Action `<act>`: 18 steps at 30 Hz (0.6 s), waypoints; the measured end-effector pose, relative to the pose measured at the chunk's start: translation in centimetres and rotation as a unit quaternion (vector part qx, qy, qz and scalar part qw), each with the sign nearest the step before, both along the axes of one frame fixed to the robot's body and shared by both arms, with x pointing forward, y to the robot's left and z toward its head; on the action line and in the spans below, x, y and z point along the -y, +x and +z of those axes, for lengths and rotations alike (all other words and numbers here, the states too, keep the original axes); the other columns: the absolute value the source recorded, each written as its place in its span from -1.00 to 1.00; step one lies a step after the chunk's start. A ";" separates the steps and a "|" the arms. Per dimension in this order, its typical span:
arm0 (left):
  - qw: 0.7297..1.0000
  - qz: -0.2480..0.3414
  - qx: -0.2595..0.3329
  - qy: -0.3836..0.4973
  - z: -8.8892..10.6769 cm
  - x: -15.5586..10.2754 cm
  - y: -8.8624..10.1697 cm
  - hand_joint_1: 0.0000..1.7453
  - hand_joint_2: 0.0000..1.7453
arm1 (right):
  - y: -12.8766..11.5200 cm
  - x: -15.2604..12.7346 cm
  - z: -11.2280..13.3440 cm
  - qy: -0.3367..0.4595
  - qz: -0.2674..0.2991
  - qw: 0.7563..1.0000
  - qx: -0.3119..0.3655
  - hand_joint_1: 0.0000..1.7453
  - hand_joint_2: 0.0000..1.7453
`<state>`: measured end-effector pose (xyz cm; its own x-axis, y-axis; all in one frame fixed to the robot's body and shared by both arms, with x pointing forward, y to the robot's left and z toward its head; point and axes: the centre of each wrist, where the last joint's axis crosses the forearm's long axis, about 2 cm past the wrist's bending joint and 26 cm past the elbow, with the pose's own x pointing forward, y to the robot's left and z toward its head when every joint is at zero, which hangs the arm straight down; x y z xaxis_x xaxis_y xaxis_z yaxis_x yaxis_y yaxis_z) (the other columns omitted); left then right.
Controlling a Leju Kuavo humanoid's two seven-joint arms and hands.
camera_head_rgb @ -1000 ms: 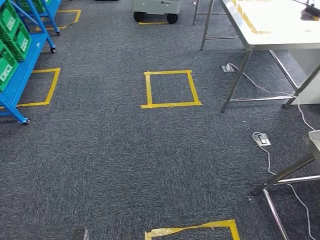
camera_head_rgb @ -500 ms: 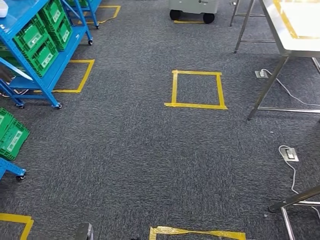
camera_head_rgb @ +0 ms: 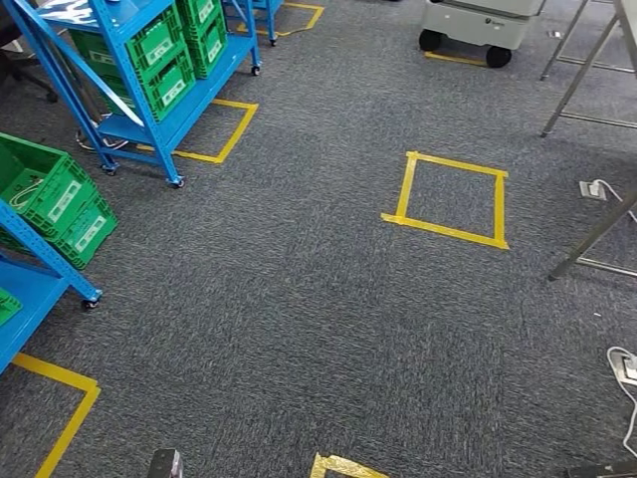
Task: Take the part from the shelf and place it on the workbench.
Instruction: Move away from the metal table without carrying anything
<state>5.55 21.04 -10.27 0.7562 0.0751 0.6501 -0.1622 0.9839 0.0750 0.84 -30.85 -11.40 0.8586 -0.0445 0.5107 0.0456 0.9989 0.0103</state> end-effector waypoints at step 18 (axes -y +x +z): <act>1.000 0.003 -0.002 0.000 0.0 0.0 -0.1 -1.00 -1.00 | 0.0 0.2 0.0 -0.002 0.000 1.000 0.000 -1.00 -1.00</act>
<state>5.44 21.07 -10.29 0.7577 0.0790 0.6478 -0.1676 0.9829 0.0761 0.87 -31.03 -11.39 0.8583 -0.0419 0.5114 0.0449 0.9990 0.0066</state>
